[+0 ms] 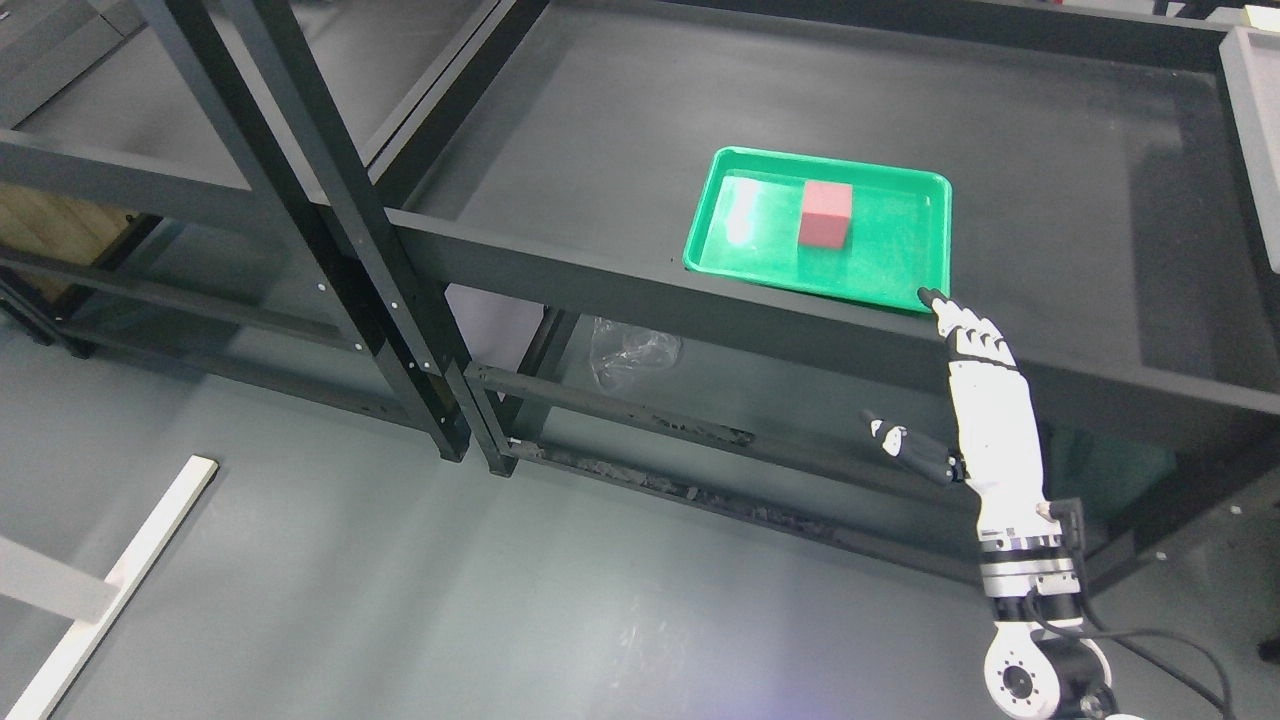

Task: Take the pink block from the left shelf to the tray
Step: 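Reach the right hand into the green tray toward the pink block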

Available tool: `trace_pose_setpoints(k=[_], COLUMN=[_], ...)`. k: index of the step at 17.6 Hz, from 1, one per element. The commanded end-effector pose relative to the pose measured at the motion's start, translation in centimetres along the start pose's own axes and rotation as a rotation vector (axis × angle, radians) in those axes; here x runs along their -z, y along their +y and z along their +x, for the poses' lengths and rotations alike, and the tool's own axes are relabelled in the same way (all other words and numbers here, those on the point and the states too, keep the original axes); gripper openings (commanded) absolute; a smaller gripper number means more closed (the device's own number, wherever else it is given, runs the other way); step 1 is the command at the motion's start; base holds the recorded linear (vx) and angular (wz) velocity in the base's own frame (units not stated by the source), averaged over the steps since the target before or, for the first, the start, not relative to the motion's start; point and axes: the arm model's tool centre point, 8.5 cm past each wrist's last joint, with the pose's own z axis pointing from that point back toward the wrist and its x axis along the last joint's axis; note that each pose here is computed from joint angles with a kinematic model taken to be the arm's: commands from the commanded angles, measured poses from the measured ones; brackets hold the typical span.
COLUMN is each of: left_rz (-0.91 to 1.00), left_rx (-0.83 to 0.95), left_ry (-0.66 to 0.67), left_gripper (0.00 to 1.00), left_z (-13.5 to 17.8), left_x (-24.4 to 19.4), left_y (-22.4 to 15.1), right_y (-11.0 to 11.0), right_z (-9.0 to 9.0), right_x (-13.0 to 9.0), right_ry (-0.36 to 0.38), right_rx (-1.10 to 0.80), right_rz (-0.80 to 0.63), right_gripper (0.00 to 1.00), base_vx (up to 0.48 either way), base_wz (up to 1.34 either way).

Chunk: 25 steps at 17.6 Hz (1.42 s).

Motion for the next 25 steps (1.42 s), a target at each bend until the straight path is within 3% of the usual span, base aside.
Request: trace_pose_setpoints(k=[1, 10, 19, 25], left_rz=[0.018, 0.018, 0.018, 0.018], left_rx=[0.004, 0.004, 0.004, 0.004], left_ry=[0.008, 0.008, 0.009, 0.008], left_gripper=[1.0, 1.0, 1.0, 1.0], left_z=[-0.5, -0.5, -0.5, -0.5], left_x=[-0.2, -0.2, -0.2, -0.2], left_y=[1.2, 1.2, 1.2, 1.2], right_y=[0.5, 2.1, 4.9, 6.9], right_z=[0.0, -0.4, -1.3, -1.2], right_x=[-0.1, -0.2, -0.1, -0.6], right_ry=[0.012, 0.095, 0.176, 0.173], right_rx=[0.002, -0.087, -0.191, -0.227], right_rz=[0.031, 0.13, 0.333, 0.434], right_gripper=[0.99, 0.99, 0.98, 0.98], base_vx=[0.278, 0.246, 0.232, 0.207], base_wz=[0.06, 0.09, 0.05, 0.0])
